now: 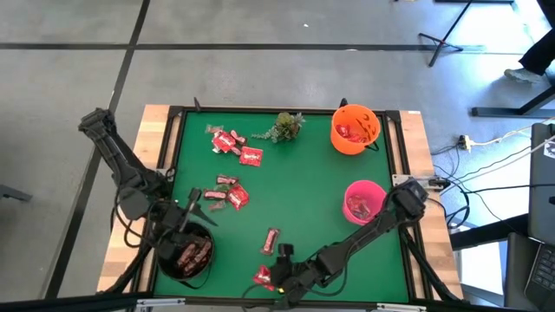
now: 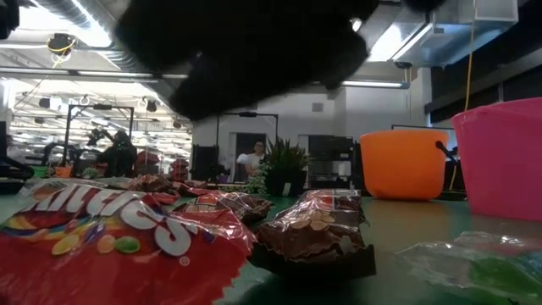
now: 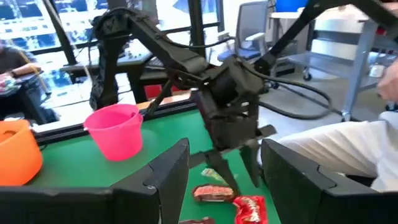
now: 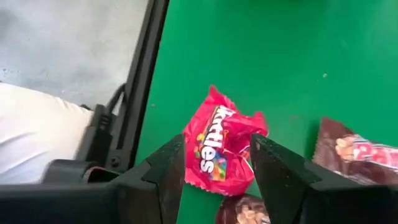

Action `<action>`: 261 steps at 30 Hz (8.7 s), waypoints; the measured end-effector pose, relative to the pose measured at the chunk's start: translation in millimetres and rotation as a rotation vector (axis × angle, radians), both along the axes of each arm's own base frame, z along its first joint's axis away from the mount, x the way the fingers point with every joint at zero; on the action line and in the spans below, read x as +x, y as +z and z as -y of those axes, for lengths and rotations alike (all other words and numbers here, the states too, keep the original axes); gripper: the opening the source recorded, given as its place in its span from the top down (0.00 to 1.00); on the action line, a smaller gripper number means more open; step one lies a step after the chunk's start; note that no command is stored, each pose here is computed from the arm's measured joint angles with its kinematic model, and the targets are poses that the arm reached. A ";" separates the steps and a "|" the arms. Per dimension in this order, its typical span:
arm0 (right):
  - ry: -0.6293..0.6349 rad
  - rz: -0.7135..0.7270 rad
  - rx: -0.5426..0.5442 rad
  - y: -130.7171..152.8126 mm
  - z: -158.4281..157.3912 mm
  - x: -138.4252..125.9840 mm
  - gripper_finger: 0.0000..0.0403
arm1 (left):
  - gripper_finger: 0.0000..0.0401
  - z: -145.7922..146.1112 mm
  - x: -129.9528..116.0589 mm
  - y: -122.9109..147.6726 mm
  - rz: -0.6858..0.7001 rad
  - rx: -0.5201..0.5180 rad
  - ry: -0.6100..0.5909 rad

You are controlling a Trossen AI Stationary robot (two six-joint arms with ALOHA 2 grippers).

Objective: Sort candy
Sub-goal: Put the red candy into the orange bucket, then put the brown chocolate bar into the black bucket

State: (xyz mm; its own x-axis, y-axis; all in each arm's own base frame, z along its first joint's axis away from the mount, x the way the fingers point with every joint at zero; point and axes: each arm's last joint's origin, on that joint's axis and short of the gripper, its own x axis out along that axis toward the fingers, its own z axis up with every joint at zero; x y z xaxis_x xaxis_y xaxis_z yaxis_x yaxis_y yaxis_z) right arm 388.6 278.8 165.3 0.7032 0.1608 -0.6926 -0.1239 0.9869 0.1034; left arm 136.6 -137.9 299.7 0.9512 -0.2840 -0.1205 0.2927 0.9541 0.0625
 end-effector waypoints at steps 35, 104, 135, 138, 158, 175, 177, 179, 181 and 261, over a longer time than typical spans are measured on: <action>-0.140 -0.172 0.033 -30.5 30.7 17.8 0.97 | 0.53 -3.1 2.9 -8.3 -0.054 0.033 0.046; -1.261 0.012 -0.004 138.7 397.3 -214.6 0.85 | 0.53 -13.9 18.5 -16.6 -0.092 -0.135 0.352; -0.271 0.793 0.173 222.2 263.8 -136.2 0.65 | 0.53 -0.2 37.2 -40.5 -0.106 -0.170 0.538; -0.171 0.805 0.149 215.7 240.5 -123.7 0.65 | 0.53 0.3 37.8 -37.8 -0.087 -0.199 0.539; -0.105 0.826 0.140 128.0 171.9 -36.3 0.65 | 0.53 4.8 39.3 -29.7 -0.058 -0.298 0.464; -0.034 0.796 0.089 123.4 162.2 -38.6 0.65 | 0.53 4.5 39.8 -27.0 -0.034 -0.320 0.480; -0.033 0.792 0.085 122.9 162.1 -38.6 0.65 | 0.53 4.5 39.8 -27.0 -0.034 -0.320 0.479; -0.026 0.796 0.064 122.9 162.7 -38.5 0.65 | 0.53 4.8 39.8 -27.0 -0.037 -0.321 0.470; -0.019 0.798 0.046 122.8 162.7 -38.5 0.65 | 0.53 4.9 39.8 -27.0 -0.039 -0.321 0.465; 0.213 0.111 -0.092 93.5 50.7 -72.7 0.65 | 0.53 18.1 18.1 -4.7 0.045 -0.180 0.133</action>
